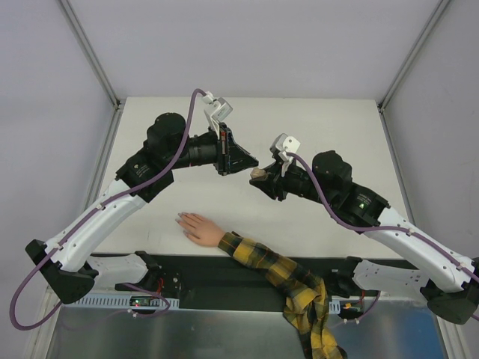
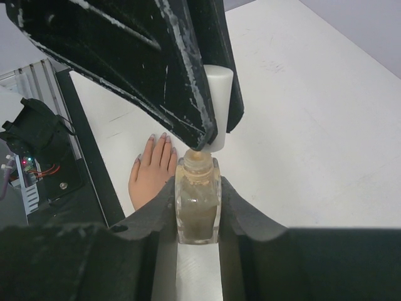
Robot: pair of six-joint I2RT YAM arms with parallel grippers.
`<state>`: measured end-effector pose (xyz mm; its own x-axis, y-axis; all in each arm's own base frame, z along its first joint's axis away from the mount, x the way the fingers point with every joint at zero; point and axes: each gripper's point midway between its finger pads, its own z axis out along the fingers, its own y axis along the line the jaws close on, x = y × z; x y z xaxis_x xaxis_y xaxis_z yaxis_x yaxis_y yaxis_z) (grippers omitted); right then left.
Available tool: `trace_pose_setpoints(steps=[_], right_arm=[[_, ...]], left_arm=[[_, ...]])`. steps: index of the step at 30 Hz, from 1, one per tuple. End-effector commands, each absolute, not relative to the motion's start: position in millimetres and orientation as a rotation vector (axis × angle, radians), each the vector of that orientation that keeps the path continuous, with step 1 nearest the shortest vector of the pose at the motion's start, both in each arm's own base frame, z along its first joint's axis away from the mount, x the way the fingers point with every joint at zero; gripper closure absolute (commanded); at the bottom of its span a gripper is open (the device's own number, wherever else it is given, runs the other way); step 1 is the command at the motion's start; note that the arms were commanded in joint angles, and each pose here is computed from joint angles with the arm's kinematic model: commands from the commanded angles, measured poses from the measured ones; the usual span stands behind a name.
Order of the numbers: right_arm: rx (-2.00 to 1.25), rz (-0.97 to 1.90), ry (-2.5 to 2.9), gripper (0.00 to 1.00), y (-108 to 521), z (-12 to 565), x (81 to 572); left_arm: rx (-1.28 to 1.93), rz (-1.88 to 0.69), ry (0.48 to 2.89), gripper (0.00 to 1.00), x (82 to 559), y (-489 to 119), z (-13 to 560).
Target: Paint the nails
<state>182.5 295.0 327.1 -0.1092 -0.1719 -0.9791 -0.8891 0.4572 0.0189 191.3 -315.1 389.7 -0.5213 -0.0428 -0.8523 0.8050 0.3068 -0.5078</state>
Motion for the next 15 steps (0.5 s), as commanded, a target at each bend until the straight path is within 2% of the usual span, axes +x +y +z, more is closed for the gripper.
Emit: trace_pose_setpoints(steps=[1, 15], right_arm=[[-0.938, 0.825, 1.504, 1.00, 296.9, 354.1, 180.7], [-0.928, 0.831, 1.492, 1.00, 296.1, 358.1, 179.8]], left_arm=[[0.653, -1.283, 1.675, 1.00, 192.2, -304.3, 418.7], [0.646, -1.259, 1.680, 1.00, 194.6, -302.3, 416.2]])
